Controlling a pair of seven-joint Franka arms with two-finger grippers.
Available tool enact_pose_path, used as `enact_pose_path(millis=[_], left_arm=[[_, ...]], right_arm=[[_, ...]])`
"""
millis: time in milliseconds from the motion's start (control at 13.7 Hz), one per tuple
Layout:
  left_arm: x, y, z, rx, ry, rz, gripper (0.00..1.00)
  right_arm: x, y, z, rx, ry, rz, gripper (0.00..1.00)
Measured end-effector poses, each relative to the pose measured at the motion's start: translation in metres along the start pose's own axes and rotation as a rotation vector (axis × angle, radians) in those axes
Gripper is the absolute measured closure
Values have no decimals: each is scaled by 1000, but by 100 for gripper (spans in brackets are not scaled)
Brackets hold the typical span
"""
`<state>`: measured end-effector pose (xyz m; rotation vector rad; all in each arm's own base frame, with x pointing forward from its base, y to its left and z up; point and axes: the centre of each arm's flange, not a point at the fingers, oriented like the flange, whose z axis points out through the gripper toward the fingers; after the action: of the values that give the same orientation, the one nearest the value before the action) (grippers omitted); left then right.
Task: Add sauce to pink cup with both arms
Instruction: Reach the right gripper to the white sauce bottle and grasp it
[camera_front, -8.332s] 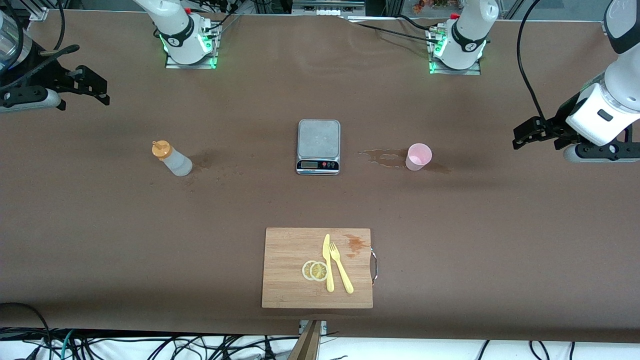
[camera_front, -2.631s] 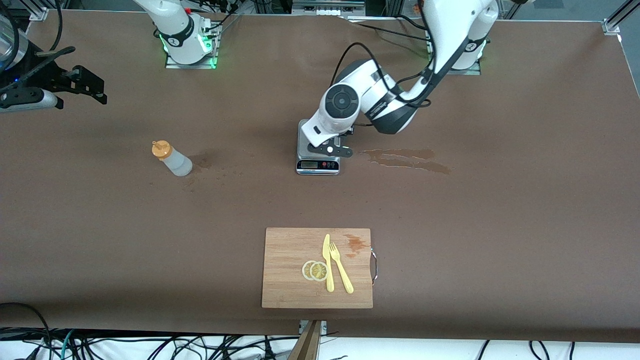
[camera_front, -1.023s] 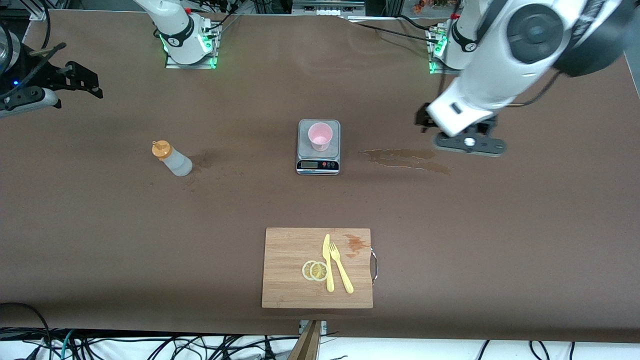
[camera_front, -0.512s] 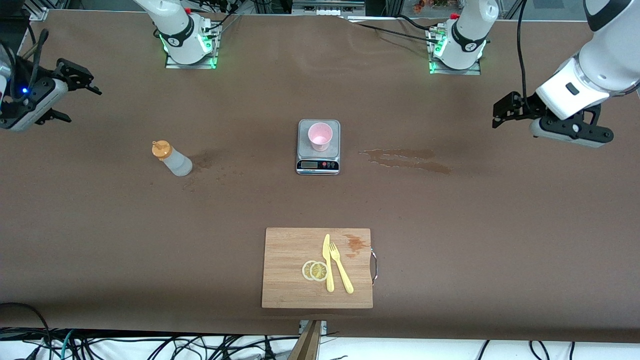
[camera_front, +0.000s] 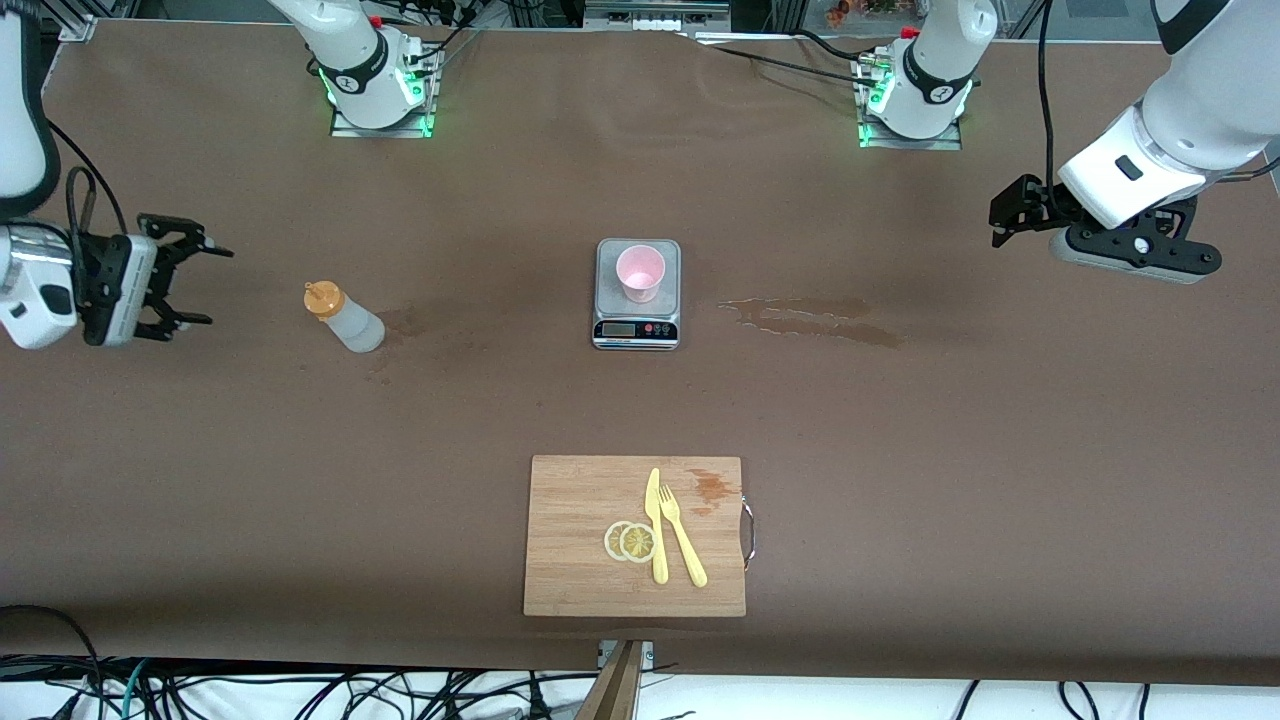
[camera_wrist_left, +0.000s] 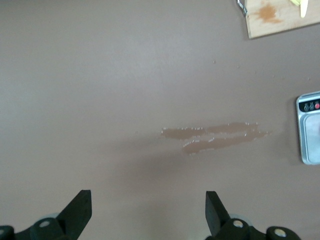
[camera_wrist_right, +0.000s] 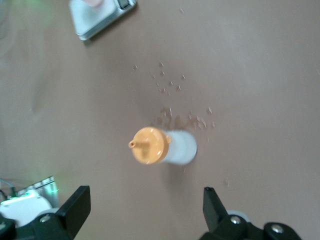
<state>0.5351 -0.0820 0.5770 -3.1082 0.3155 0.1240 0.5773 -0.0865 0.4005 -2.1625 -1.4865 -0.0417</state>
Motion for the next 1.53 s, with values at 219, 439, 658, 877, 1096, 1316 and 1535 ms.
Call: enact_pose_path(millis=[219,439,658,877,1096,1316,1535], left_arm=[[-1,0,-3,0,1,0,0],[-2,0,-5,0,-6,1,0],[-2,1,-5,0,-10,3,0],[-2,4,-5,0,-10,7,0],[-2,4,-6,0,-11,7,0],[-2,4,-6,0,-12,7,0],[-2,4,-5,0,-13,7,0]], right_arm=[[-32,32,50,59,137,-171,0],[-61,53,101,96,249,-305,0],[-87,60,150,124,348,-409,0],[-102,55,189,135,426,-503,0],[-110,56,206,118,467,-594,0],[-112,58,218,100,505,-637,0],[-110,60,228,99,508,-646,0]])
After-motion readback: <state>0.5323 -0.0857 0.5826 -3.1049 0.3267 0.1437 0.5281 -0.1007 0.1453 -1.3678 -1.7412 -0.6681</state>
